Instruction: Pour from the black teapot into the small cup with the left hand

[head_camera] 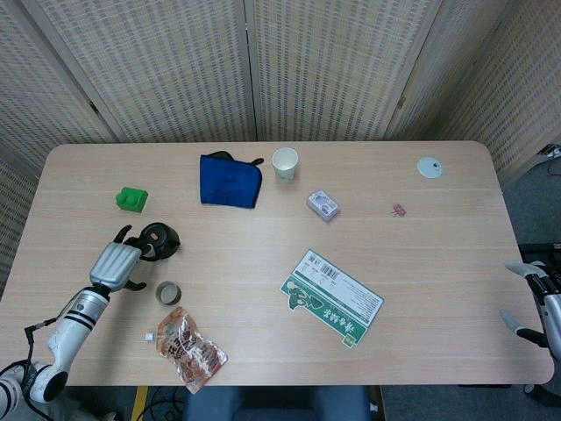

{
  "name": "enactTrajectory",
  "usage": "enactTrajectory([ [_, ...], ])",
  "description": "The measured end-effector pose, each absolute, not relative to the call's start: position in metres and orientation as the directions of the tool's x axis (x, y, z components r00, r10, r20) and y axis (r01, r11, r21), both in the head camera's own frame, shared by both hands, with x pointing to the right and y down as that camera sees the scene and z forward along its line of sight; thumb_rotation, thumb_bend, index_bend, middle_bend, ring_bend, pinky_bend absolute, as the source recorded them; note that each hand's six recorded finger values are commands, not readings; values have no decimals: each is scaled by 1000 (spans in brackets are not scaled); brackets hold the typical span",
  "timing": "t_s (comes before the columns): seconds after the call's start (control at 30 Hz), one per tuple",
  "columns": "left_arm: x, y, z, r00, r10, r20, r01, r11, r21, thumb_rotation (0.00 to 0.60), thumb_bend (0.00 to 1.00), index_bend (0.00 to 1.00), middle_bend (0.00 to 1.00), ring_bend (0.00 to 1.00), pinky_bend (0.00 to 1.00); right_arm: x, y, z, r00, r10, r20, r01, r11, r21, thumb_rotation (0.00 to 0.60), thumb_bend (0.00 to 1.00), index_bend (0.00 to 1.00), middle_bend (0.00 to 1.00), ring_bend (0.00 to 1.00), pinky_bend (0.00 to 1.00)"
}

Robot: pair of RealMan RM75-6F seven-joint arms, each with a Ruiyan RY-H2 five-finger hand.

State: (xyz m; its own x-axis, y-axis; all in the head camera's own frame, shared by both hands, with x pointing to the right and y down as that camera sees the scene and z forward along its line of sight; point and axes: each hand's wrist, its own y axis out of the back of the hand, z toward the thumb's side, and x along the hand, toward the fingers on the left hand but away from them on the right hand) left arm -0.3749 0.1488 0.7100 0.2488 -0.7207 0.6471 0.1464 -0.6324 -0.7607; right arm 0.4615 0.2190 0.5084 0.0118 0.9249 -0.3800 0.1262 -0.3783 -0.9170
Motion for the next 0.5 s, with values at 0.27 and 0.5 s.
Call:
enactTrajectory([
  [0.27,-375,150,713,248,-717,651,148,-636,-757,600,109,409,365,273,0,461,218,509,11,924,-381,125,-380,-917,600,186,258,286,202,185],
  [0.5,-373,151,714,253,-716,651,151,-635,-757,600,108,414,374,281,0,461,218,509,10,924,-382,125,-380,-916,600,186,258,286,202,185],
])
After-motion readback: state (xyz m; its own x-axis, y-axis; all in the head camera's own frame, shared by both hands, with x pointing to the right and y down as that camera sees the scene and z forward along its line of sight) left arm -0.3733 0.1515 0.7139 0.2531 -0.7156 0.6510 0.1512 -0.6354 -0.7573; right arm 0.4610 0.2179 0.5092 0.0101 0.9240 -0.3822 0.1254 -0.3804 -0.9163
